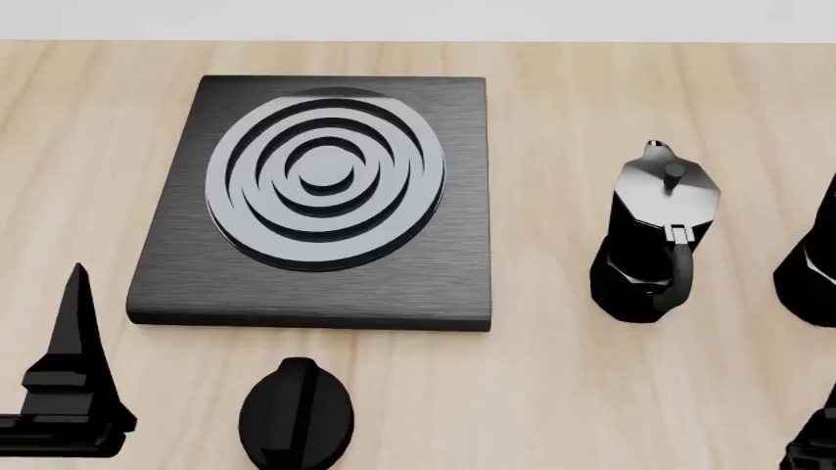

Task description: Put the right moka pot on the stove.

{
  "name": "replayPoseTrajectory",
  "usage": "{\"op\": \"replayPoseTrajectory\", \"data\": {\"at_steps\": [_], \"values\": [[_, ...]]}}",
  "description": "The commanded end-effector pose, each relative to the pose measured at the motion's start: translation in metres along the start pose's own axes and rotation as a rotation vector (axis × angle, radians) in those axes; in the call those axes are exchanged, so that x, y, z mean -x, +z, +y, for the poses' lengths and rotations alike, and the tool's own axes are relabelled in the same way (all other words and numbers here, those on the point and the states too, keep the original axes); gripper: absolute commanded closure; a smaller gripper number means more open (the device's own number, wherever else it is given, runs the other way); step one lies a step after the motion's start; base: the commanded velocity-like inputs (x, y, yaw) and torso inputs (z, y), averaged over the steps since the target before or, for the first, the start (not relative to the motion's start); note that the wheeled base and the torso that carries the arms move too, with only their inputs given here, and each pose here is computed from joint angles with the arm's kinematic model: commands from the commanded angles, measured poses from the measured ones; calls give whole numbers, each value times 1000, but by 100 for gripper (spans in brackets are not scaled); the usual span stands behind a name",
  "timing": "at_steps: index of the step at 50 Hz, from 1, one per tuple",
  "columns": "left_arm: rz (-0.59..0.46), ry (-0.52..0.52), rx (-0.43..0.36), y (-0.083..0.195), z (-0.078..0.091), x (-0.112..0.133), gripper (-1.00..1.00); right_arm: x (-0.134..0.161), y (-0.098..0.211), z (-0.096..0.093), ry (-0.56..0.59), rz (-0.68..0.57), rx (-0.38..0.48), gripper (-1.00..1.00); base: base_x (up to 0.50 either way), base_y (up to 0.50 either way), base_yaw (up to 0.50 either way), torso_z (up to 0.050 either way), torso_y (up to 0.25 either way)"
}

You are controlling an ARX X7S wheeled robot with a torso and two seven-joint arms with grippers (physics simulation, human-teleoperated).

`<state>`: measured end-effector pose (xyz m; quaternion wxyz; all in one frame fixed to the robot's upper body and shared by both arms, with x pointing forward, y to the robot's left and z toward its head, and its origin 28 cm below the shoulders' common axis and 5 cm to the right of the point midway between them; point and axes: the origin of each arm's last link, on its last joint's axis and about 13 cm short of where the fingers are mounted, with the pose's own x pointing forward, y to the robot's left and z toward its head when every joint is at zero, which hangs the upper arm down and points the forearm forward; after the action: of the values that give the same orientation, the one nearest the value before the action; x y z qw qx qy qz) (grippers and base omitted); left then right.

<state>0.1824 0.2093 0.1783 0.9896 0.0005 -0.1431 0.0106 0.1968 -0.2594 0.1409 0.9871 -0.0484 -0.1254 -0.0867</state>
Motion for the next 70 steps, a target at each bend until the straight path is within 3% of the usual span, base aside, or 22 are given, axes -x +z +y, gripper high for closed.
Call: {"op": "replayPoseTrajectory", "data": {"at_steps": [1,7,9,20,70], "values": [[0,1,1,0,0,0,-100,-7,-4,-13,-26,17,-23,-100,0,0,0,0,0],[2,11,3,0,0,0,-100,-13,-20,-15,-24,39,-5,-100,0,0,0,0,0],[2,11,3,0,0,1,-100,-19,-11,-19,-26,44,-17,-100,0,0,0,0,0],[4,10,3,0,0,0,-100,-32,-17,-28,-52,44,-11,-100,0,0,0,0,0],[-6,18,5,1,0,-1,-100,-78,-36,-31,-57,143,37,-100,0,0,0,0,0]]}}
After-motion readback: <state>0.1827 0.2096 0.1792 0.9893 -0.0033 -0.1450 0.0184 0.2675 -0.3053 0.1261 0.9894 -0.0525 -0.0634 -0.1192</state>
